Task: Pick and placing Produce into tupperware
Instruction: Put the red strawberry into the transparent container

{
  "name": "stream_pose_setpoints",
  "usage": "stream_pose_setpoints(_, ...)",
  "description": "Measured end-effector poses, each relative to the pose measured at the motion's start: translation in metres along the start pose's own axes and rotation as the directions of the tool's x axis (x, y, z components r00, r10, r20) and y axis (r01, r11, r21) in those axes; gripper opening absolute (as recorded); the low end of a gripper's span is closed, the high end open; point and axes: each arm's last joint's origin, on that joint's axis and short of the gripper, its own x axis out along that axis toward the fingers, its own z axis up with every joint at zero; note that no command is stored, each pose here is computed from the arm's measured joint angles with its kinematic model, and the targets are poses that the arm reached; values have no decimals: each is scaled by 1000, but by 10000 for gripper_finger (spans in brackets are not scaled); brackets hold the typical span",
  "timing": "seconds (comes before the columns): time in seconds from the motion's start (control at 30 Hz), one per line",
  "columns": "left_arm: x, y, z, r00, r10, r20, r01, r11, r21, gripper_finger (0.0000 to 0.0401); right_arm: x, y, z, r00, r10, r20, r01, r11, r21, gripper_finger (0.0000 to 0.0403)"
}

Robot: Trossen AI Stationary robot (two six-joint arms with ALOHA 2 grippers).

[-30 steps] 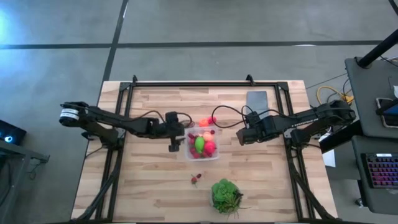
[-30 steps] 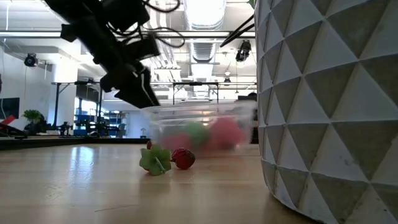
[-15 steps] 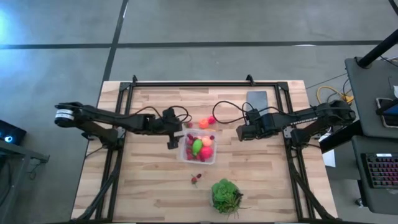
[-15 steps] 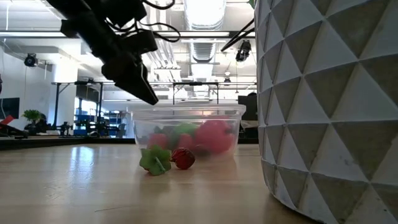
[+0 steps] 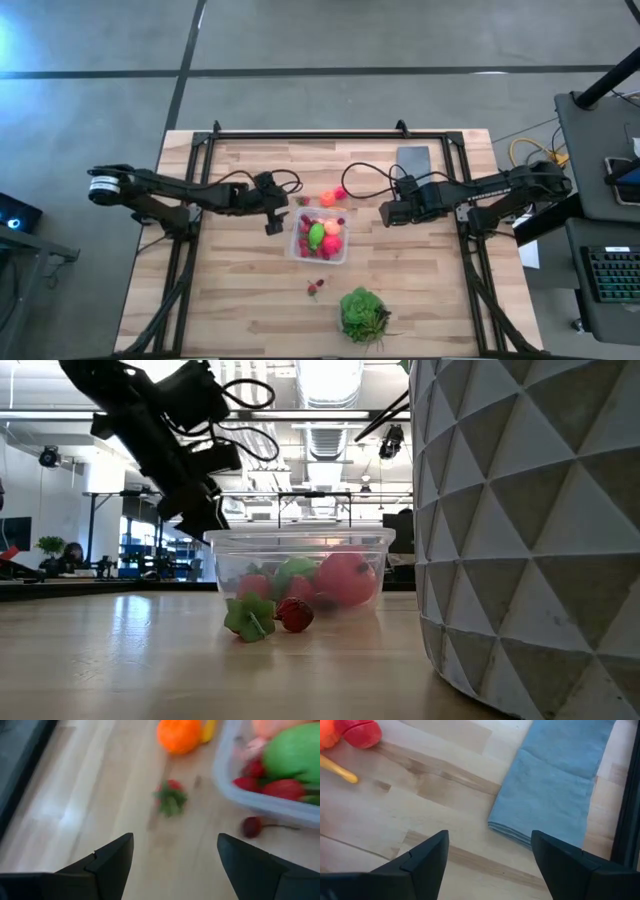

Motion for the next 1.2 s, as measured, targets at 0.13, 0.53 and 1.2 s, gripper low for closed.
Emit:
stream_pose_setpoints(0.13,3,-3,9,994,-62,92,64,998,-21,253,0,2,1,1000,18,5,-18,1000,10,268)
stream_pose_setpoints(0.53,17,-19,15,969,-212,126,212,977,9,223,0,3,1,999,30,13,-31,999,15,265)
stream_pose_setpoints(1.2,12,-31,3,957,-290,3,287,948,136,223,5,1,-2,1000,13,12,-13,1000,-3,261)
